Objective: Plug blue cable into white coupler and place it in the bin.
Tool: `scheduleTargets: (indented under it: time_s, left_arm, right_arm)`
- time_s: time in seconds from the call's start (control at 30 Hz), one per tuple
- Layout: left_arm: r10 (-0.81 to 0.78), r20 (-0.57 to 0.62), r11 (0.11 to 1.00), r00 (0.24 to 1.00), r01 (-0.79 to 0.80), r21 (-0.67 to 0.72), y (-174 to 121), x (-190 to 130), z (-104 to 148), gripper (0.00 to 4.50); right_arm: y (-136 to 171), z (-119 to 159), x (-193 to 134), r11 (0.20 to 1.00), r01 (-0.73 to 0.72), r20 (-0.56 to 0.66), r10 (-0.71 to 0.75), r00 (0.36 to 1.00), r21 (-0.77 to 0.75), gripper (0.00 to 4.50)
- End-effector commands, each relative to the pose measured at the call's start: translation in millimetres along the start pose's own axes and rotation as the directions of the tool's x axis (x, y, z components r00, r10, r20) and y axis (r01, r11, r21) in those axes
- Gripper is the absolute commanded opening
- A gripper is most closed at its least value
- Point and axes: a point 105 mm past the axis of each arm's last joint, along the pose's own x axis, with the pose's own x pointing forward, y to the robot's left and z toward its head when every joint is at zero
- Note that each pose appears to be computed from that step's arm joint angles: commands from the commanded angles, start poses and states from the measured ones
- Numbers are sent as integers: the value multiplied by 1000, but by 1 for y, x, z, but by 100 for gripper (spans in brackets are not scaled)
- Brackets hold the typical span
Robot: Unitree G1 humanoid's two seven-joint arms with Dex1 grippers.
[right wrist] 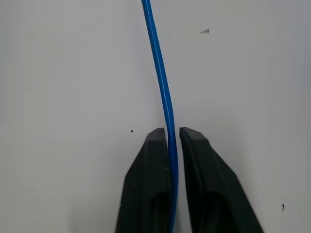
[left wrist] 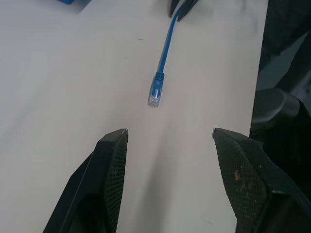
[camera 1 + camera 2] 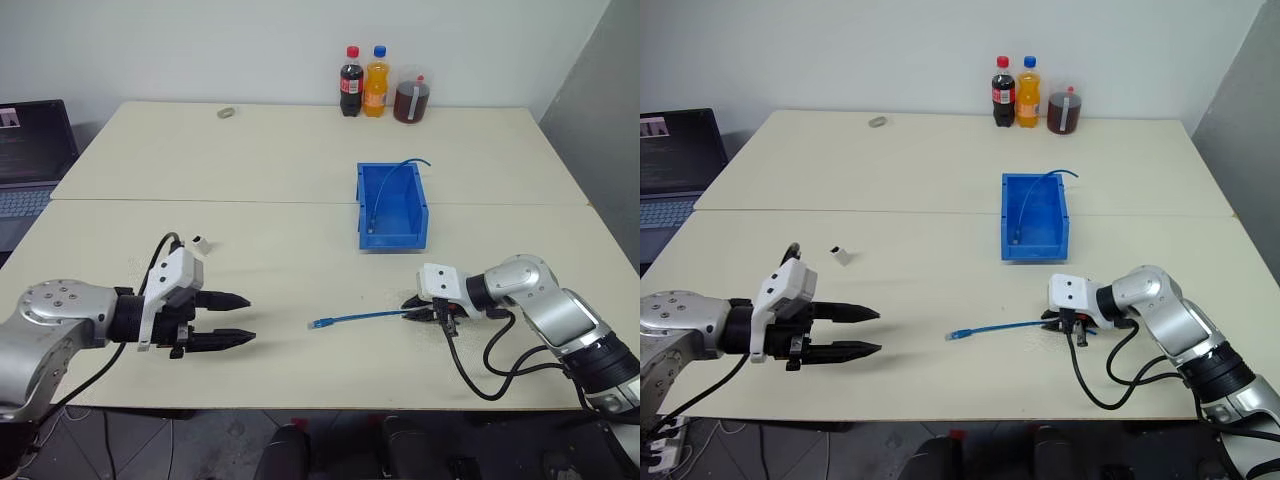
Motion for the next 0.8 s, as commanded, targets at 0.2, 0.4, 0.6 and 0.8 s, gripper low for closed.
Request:
scheduleTargets:
  time_s: [0.2,0.4,0.6,0.8]
  left_arm:
    - [-40,12,999,999,40,21,-8,9,4,295]
    - [-39,10,999,999,38,21,-6,10,4,295]
    - [-56,44,997,997,53,61,-7,28,9,295]
    - [-83,-8,990,997,83,110,-5,49,2,295]
  right_arm:
    - [1,26,-15,998,-5,78,10,997,-60,285]
    - [1,45,-21,996,-2,122,13,992,-91,444]
    - [4,62,-24,996,9,154,6,988,-92,444]
    - [9,76,-32,998,11,174,0,985,-62,444]
